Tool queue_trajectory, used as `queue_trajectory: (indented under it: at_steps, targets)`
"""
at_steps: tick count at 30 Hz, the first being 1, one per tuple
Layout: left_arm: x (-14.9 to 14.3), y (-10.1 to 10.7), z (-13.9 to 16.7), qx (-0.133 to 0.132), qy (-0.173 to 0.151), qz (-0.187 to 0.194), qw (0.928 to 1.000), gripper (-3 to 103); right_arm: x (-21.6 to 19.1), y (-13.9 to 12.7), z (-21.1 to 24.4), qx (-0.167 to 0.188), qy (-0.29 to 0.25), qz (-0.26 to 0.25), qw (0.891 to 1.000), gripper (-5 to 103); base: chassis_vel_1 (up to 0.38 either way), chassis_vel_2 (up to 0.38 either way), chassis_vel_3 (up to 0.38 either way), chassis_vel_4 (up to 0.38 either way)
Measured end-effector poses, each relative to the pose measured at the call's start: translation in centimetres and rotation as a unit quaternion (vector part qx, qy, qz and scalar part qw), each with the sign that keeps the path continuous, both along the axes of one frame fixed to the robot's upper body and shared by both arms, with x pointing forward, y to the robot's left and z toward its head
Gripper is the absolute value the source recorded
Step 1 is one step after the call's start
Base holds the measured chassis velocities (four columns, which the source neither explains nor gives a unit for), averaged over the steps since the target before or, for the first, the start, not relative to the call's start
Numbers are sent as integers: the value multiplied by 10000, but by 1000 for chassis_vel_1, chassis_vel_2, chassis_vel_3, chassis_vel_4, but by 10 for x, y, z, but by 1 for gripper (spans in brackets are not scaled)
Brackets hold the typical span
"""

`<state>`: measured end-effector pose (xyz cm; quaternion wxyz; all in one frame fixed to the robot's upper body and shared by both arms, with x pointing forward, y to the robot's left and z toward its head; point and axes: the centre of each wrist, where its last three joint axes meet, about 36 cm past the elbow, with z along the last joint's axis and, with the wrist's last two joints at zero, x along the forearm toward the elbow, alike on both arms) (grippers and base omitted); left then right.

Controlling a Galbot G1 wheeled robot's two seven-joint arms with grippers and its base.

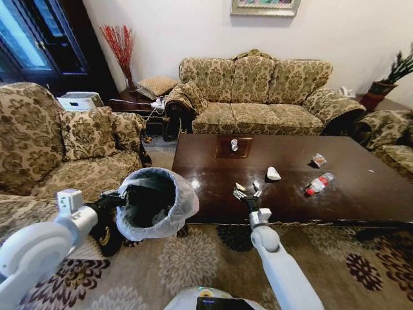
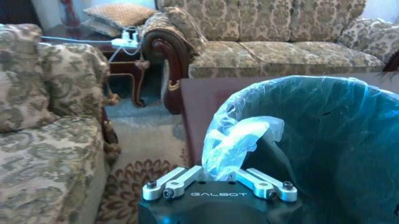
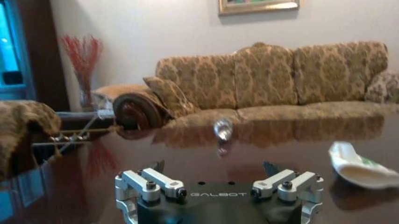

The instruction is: Move to the front of the table and place the trash on the table into the trash bin.

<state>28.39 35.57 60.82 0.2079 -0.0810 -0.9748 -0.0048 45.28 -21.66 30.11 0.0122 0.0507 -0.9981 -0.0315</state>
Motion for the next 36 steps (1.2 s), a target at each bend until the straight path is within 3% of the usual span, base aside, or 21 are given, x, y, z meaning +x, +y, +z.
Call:
queue_trajectory:
  at_steps: [7,10,16,18,19,21,22,25,28,31,34,36]
  targets:
    - [-1,0,-1,0,33,25,10000,2,26,5,-23,-4,372,6,9993,102,-26,-35,16,19]
    - [-3,0,-2,-9,52,46,10000,2,33,8,-26,0,421,39,9991,98,0,0,0,0]
    - [-2,1,-2,-15,54,66,10000,2,44,8,-27,-94,537,141,9984,71,0,0,0,0]
    - [-1,1,-2,-10,57,65,10000,2,45,8,-27,-89,559,136,9983,71,0,0,0,0]
    - [-1,2,-3,-4,63,68,10000,2,46,8,-27,-59,578,131,9982,60,0,0,0,0]
    - [0,2,-3,-1,63,72,10000,2,46,8,-27,-43,587,133,9982,60,0,0,0,0]
    - [1,3,-3,1,66,77,9999,2,46,8,-27,-33,593,135,9981,49,0,0,0,0]
    - [2,3,-4,-2,70,75,9999,2,45,8,-28,9,614,148,9980,44,0,0,0,0]
    - [2,3,-4,-13,74,70,9999,2,40,9,-31,53,658,176,9977,27,0,0,0,0]
    - [2,3,-4,-15,75,69,9999,2,39,9,-32,57,668,183,9976,22,0,0,0,0]
    - [2,3,-4,-15,74,66,9999,2,36,10,-33,64,673,195,9975,7,0,0,0,0]
    - [2,3,-4,-11,73,65,10000,2,35,10,-32,72,658,197,9976,7,0,0,0,0]
